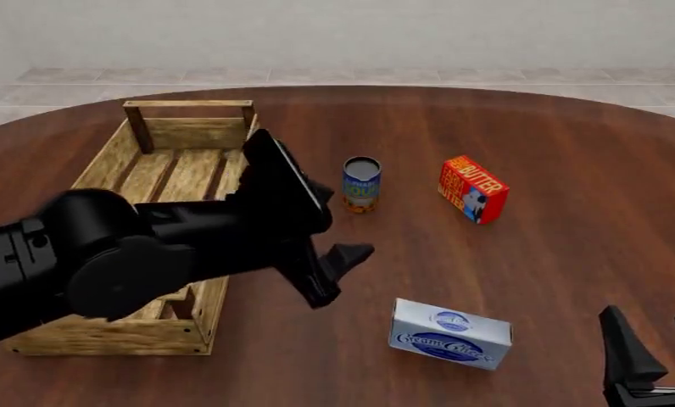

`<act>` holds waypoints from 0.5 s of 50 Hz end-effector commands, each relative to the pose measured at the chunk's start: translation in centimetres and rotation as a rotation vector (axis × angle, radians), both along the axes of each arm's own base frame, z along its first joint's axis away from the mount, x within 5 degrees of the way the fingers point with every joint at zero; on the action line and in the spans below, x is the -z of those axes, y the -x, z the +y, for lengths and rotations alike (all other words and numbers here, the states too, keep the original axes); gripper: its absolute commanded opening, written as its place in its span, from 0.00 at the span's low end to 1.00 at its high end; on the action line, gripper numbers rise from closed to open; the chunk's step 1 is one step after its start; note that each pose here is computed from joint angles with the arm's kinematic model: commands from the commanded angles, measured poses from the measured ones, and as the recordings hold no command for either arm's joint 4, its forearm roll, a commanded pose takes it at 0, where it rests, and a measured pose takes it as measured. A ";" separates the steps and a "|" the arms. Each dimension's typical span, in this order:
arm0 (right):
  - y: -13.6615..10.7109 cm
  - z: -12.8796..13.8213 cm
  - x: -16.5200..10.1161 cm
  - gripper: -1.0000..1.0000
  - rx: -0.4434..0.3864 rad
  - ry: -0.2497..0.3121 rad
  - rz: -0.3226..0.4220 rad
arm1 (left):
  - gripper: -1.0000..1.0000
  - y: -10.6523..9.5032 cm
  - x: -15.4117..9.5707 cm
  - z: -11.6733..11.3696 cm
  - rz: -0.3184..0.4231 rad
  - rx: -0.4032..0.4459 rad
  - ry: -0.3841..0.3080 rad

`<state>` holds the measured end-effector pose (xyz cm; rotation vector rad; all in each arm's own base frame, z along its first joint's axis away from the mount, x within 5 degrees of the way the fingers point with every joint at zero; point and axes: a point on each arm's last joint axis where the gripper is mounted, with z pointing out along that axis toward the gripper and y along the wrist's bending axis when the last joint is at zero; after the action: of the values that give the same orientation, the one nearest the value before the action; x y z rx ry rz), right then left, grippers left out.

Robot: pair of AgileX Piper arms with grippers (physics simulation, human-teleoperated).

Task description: Pick up the cream cheese and put it in the tray.

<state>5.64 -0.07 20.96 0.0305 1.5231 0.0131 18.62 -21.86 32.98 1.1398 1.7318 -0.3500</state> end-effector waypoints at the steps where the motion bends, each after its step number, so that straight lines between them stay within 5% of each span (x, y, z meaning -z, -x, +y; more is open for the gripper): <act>1: 0.0 0.0 0.0 1.00 0.000 -0.001 0.002 | 1.00 0.1 0.6 -1.5 0.020 0.050 -0.061; 25: 0.0 0.0 0.1 1.00 0.000 -0.007 0.007 | 1.00 1.7 2.2 -5.8 0.074 0.176 -0.153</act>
<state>5.64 -0.07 20.90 0.0351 1.5289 0.0167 17.75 -25.98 31.58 1.3325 1.7478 -0.3631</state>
